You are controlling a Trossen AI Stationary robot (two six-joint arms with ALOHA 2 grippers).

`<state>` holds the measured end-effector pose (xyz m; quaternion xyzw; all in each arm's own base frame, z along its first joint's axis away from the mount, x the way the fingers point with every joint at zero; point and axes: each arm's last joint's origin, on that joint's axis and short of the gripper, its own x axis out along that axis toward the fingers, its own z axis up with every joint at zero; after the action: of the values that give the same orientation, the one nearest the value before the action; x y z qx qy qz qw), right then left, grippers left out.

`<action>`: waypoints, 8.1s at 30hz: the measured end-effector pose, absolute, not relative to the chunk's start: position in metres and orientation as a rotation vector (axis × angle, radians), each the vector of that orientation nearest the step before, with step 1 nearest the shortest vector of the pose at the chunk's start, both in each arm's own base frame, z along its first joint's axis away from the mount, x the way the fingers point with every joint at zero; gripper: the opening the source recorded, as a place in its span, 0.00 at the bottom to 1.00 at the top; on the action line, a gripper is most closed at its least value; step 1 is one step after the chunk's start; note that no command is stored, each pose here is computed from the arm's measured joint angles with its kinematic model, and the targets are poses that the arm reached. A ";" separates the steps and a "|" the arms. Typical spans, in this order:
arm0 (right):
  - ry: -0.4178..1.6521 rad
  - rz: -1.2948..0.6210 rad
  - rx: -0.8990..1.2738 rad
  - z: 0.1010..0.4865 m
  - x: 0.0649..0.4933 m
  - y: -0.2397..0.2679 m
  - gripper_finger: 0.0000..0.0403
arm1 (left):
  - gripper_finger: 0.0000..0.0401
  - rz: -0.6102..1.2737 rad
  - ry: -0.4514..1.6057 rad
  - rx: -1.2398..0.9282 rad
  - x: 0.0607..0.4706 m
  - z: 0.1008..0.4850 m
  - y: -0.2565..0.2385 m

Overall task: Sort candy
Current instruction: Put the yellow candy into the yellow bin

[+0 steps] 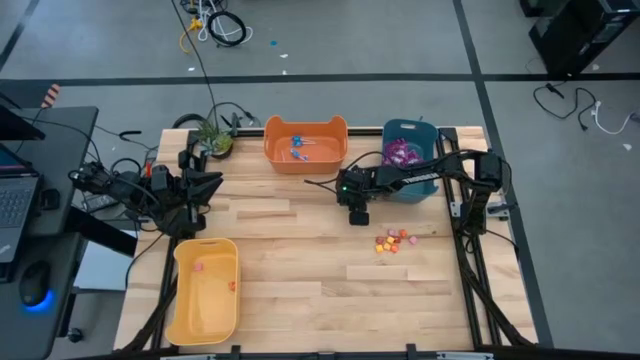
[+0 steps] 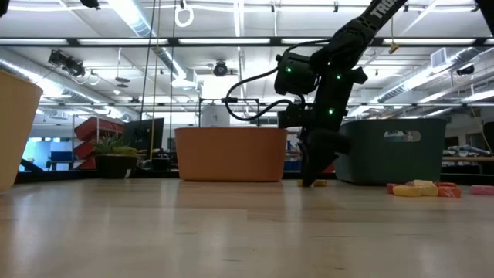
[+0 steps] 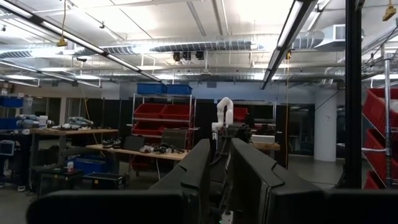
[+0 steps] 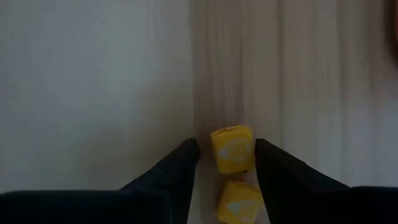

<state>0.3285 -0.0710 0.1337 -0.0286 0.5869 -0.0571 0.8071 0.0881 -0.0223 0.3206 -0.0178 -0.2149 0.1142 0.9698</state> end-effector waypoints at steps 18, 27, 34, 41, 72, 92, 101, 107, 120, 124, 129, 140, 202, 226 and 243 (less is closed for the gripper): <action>1.240 -0.098 -0.051 0.134 0.330 -0.068 0.21 | 0.17 0.231 -0.434 -0.036 0.088 0.321 -0.022; 1.236 -0.099 -0.051 0.134 0.330 -0.068 0.17 | 0.17 0.231 -0.434 -0.036 0.088 0.321 -0.022; 1.233 -0.096 -0.055 0.135 0.331 -0.067 0.16 | 0.17 0.230 -0.434 -0.037 0.088 0.321 -0.022; 1.219 -0.081 -0.040 0.145 0.337 -0.062 0.16 | 0.17 0.230 -0.434 -0.037 0.088 0.321 -0.022; 0.276 0.229 -0.092 0.225 0.408 0.026 0.16 | 0.17 0.227 -0.427 -0.042 0.089 0.320 -0.022; 0.039 0.150 -0.170 0.266 0.415 0.069 0.16 | 0.17 0.223 -0.431 -0.062 0.088 0.320 -0.022; 0.003 0.141 -0.173 0.277 0.417 0.073 0.16 | 0.17 0.224 -0.447 -0.073 0.088 0.321 -0.022; 0.000 0.140 -0.158 0.279 0.418 0.073 0.16 | 0.17 0.225 -0.447 -0.072 0.088 0.321 -0.022; -0.049 0.139 -0.145 0.281 0.419 0.074 0.16 | 0.17 0.224 -0.444 -0.070 0.088 0.321 -0.022; -0.071 0.151 -0.138 0.275 0.426 0.076 0.16 | 0.17 0.224 -0.443 -0.070 0.088 0.321 -0.022; -0.063 0.164 -0.147 0.272 0.440 0.078 0.16 | 0.17 0.224 -0.435 -0.065 0.088 0.320 -0.022; -0.112 0.220 -0.169 0.277 0.488 0.087 0.16 | 0.17 0.218 -0.447 -0.073 0.088 0.321 -0.022; 0.031 0.308 0.111 0.189 0.569 0.074 0.16 | 0.17 0.215 -0.440 -0.069 0.088 0.321 -0.023; 0.125 0.204 0.080 0.179 0.568 0.077 0.20 | 0.17 0.215 -0.439 -0.068 0.088 0.321 -0.023; 0.129 0.197 0.079 0.179 0.568 0.077 0.25 | 0.17 0.215 -0.440 -0.068 0.088 0.321 -0.023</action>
<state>0.5685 0.0767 0.1789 0.0392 0.0644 0.0981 0.9923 0.0880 -0.0225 0.3206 -0.0337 -0.2175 0.1065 0.9696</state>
